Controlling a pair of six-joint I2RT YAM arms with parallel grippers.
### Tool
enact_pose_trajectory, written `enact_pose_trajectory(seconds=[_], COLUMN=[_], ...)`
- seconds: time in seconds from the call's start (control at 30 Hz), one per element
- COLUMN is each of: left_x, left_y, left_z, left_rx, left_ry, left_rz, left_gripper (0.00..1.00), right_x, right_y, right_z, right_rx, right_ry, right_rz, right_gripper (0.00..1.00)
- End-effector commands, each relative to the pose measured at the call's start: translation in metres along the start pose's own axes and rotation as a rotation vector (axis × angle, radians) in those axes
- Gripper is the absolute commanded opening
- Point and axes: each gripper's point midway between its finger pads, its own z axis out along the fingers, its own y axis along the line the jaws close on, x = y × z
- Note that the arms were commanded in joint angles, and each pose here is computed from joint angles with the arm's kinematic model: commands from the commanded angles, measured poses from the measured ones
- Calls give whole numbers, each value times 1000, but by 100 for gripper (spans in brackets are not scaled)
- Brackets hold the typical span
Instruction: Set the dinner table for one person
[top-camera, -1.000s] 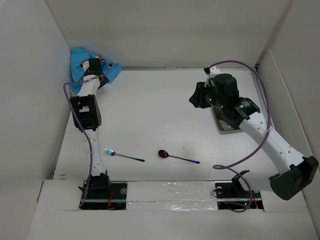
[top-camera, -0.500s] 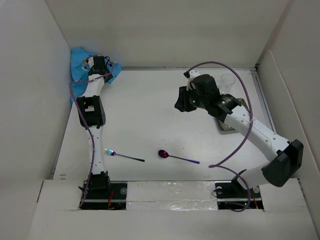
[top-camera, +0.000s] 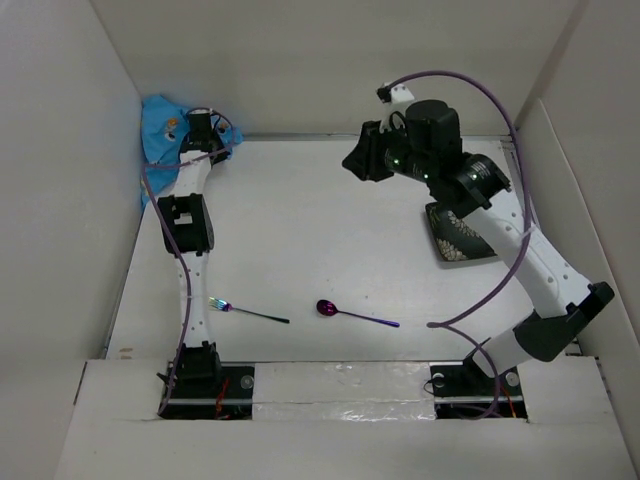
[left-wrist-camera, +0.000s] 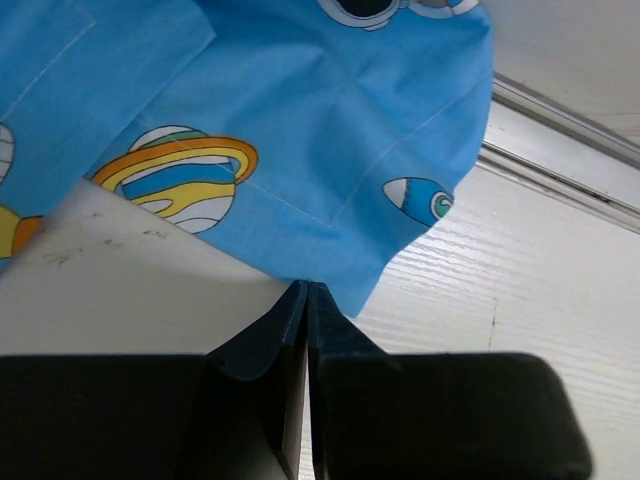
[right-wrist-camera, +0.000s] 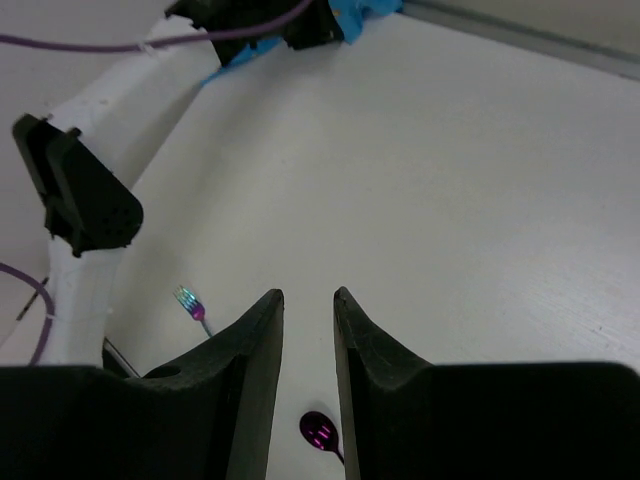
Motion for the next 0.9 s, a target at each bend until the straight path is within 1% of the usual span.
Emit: enact_pose_trajectory(seconds=[0.0,0.03,0.1,0.13,0.17,0.2,0.23,0.3,0.33,0.37,0.4,0.43,0.47,0.5,0.53,0.57,0.6,0.63,0.67,0.77,0.8,0.83,0.87], left_x=[25,35,43,49,51,63,57,74,62,63,71,42,27,15,-17,-31,-43,-62,-70,-87,-92,-88,-88], left_y=[-7,-5,-7,-21,-28,-27,-38,-55,-68,-77,-81,-89,-78,-57,-42,-28,-16,15,32,79,84,96,103], left_z=[4,3,-3,-18,-19,-24,-36,-49,-66,-74,-81,-99,-104,-108,-116,-118,-121,-123,-124,-125,-126,-119,-116], left_rx=[61,60,43,68,76,64,92,121,145,159,115,93,18,-103,-133,-151,-147,-185,-220,-308,-338,-369,-400], left_ry=[88,124,158,185,188,219,212,259,235,232,228,134,72,9,-74,-106,-125,-166,-190,-234,-254,-253,-263], left_rz=[25,38,72,106,114,131,139,150,159,174,204,206,197,180,121,36,-15,-76,-132,-203,-212,-216,-214], left_gripper=[0,0,0,0,0,0,0,0,0,0,0,0,0,2,13,32,38,43,55,71,72,74,85], right_x=[-40,-53,-61,-68,-63,-63,-60,-50,-48,-43,-36,-35,-31,-27,-15,-11,-6,9,13,29,32,35,36], right_y=[18,22,24,19,17,12,11,4,3,2,-5,-5,-3,-9,-12,-15,-14,-18,-18,-18,-14,-13,-11], right_z=[-25,-34,-39,-40,-37,-36,-32,-25,-23,-21,-18,-22,-22,-21,-19,-22,-22,-19,-21,-21,-22,-22,-21], right_rx=[-38,-46,-44,-31,-26,-20,-24,-19,-18,-20,-6,-10,-24,-16,-15,-13,-23,-18,-24,-45,-68,-76,-87], right_ry=[-92,-129,-158,-189,-173,-177,-168,-138,-139,-127,-109,-116,-107,-99,-71,-65,-53,-20,-13,23,32,42,50], right_rz=[-44,-50,-55,-57,-55,-50,-44,-31,-30,-27,-21,-22,-22,-18,-13,-9,-8,-2,-2,2,1,-2,-4], right_gripper=[32,32,32,32,32,32,32,31,31,31,31,31,31,31,31,31,31,31,31,31,31,31,31])
